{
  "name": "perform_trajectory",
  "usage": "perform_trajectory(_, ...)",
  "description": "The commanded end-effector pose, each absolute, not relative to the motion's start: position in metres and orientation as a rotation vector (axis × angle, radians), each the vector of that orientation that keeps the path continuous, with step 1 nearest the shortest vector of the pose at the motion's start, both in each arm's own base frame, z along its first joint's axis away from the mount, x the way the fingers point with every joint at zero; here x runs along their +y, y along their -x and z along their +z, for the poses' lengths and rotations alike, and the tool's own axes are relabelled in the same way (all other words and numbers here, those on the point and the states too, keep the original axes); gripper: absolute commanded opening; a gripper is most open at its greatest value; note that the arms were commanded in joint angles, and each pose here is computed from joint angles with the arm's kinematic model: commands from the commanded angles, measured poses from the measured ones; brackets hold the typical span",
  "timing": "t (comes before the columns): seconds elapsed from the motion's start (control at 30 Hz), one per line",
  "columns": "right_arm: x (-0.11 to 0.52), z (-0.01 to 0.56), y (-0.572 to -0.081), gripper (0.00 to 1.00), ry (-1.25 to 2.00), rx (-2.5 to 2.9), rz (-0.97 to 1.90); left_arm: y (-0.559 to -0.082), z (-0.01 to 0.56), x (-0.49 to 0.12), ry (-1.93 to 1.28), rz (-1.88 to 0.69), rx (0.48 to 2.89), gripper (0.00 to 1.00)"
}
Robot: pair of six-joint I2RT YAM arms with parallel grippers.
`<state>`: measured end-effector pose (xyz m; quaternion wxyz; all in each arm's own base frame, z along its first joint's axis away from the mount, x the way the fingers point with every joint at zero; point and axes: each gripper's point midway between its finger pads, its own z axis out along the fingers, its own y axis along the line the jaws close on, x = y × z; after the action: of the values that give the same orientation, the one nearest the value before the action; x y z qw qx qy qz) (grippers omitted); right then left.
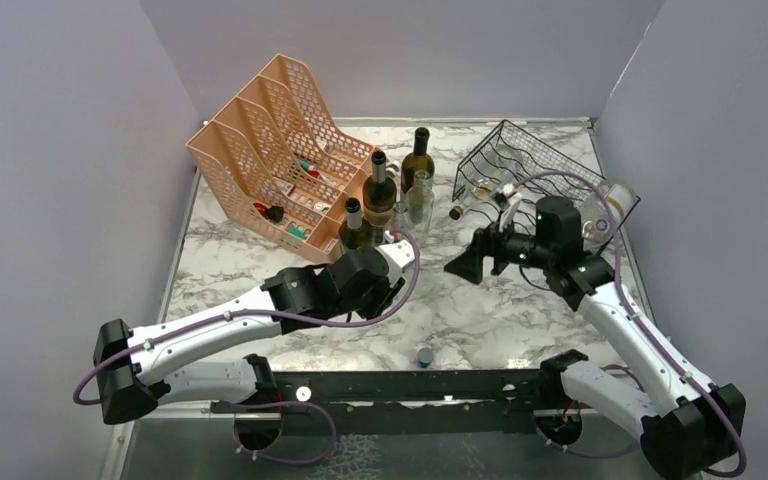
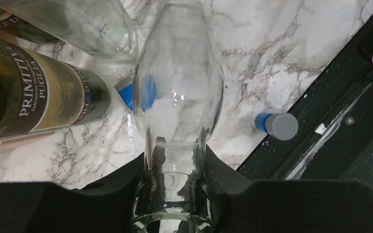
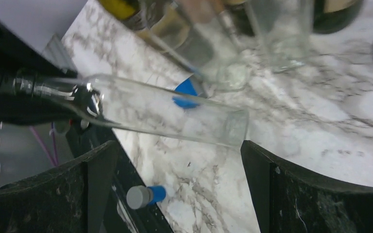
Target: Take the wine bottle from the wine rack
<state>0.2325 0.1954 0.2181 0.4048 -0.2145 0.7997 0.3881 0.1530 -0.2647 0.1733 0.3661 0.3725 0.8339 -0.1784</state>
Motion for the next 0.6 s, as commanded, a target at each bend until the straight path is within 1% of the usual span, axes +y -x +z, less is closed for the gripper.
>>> perform_trajectory(0.0,0.234,0.224,-0.195,1.00,0.870,1.760,1.090,-0.139,0.185,-0.272,-1.056,-0.571,2.064,0.00)
perform_trajectory(0.2,0.277,0.199,-0.152,1.00,1.208,1.536,1.170,-0.132,0.181,-0.267,-1.135,-0.575,2.046,0.00)
perform_trajectory(0.37,0.290,0.177,-0.153,1.00,1.339,1.391,1.125,-0.126,0.186,-0.266,-1.180,-0.608,2.012,0.00)
perform_trajectory(0.47,0.301,0.177,-0.159,1.00,1.381,1.348,1.144,-0.124,0.187,-0.266,-1.196,-0.616,2.006,0.00)
perform_trajectory(0.57,0.311,0.177,-0.152,1.00,1.443,1.245,1.211,-0.121,0.187,-0.269,-1.216,-0.635,2.005,0.00)
